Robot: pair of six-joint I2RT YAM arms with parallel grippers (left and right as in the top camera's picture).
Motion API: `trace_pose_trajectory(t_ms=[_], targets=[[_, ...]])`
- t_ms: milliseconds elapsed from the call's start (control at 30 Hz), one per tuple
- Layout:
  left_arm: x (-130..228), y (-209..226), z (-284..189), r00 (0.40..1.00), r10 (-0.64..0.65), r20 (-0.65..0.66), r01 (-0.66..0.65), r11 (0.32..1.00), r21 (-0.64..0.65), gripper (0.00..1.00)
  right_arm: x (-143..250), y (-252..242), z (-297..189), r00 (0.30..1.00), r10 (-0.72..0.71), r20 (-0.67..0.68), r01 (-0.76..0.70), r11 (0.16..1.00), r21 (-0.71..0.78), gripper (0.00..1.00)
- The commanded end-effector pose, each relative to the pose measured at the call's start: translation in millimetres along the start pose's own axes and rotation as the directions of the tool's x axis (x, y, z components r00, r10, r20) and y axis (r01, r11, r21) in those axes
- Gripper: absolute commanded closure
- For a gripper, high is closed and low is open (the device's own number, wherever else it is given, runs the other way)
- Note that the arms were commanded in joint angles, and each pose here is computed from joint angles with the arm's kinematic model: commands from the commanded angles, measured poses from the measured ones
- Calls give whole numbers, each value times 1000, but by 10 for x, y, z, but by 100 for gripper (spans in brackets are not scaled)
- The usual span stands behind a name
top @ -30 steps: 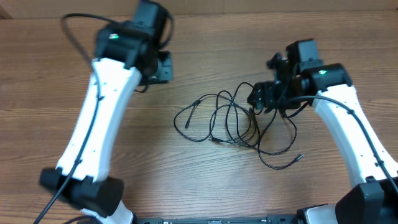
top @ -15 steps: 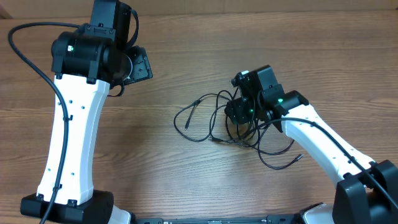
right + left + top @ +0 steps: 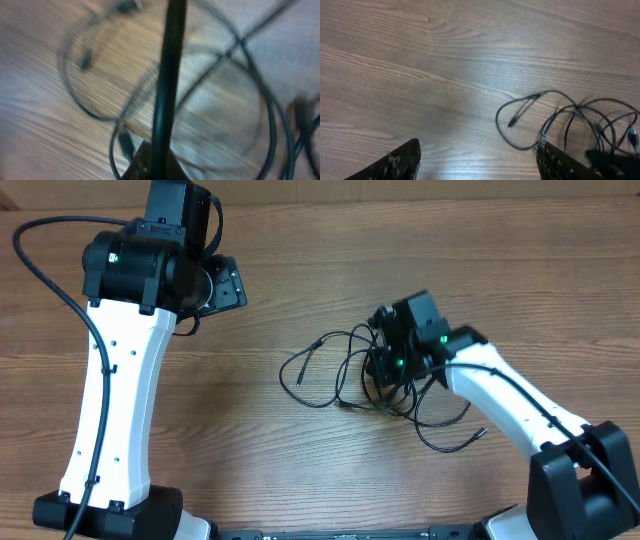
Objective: Untangle cables
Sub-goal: 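Lower the right gripper into the cable pile and grasp a strand, then lift the strand with the right gripper and pull it to the right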
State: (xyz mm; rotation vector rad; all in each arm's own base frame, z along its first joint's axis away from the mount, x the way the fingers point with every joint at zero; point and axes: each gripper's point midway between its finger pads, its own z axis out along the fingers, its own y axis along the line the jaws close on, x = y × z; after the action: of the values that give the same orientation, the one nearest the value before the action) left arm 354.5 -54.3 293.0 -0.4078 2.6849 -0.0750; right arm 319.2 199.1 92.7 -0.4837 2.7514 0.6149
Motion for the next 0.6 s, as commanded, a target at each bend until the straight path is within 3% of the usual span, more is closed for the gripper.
trace_pose_trajectory(t_ms=[0,100,300,567], targets=[[-9,13,-12,1000,-22,2,22,1000,2,26,-905,578,-986,968,-84,237,104,992,-74,96],[-10,11,-13,1000,-22,3,22,1000,2,25,-1292,944,-1701,915,-131,382,183,978,-104,96],[-9,13,-12,1000,-22,2,22,1000,2,25,-1721,1501,-3103,720,-159,675,295,951,-91,96],[-8,14,-12,1000,-21,2,21,1000,1,24,-2095,1335,-4061,443,-138,886,128,988,90,96]])
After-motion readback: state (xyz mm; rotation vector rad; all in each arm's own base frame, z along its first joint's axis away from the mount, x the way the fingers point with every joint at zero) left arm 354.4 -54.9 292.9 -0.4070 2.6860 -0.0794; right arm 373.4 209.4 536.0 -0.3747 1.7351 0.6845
